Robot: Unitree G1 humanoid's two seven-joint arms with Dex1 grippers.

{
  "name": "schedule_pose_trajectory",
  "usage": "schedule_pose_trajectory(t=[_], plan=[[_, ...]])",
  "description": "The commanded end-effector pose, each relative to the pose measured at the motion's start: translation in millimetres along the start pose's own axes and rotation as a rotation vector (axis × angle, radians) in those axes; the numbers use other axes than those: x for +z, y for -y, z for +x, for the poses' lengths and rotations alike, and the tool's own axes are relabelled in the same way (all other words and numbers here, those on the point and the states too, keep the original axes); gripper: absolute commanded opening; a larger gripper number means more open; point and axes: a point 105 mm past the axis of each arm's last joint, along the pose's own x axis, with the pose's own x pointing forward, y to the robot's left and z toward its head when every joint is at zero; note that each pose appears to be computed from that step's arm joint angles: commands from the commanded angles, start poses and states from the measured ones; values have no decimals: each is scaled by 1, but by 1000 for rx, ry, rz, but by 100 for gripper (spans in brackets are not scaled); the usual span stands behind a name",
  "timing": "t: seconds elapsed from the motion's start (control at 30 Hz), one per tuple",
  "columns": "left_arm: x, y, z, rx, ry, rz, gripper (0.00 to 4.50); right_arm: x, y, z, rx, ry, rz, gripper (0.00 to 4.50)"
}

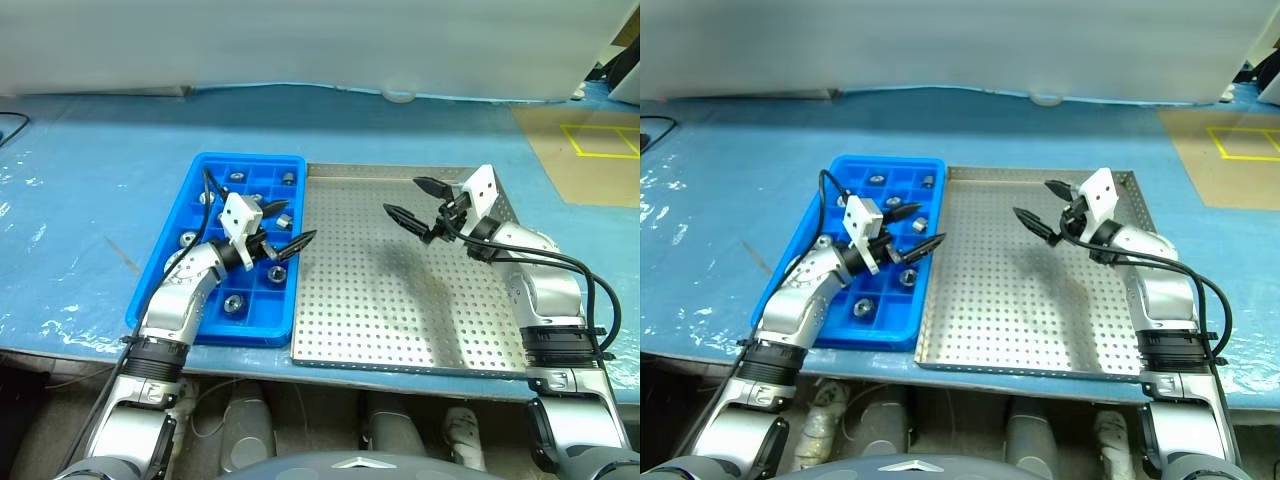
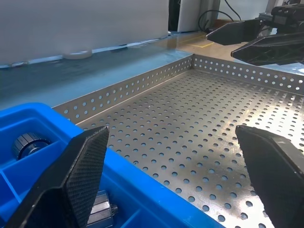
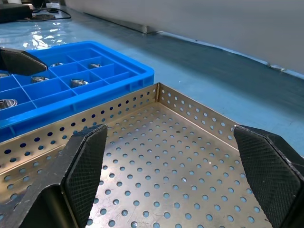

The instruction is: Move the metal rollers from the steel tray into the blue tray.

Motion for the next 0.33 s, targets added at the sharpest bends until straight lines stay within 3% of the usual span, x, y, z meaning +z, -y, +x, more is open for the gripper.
schedule_pose_trajectory(t=[0.03,0.33], plan=[[13,1,1,-6,38,49,450,12,3,1,-5,26,-63,445],[10,2,0,-10,27,58,450,8,5,0,-10,10,-86,445]])
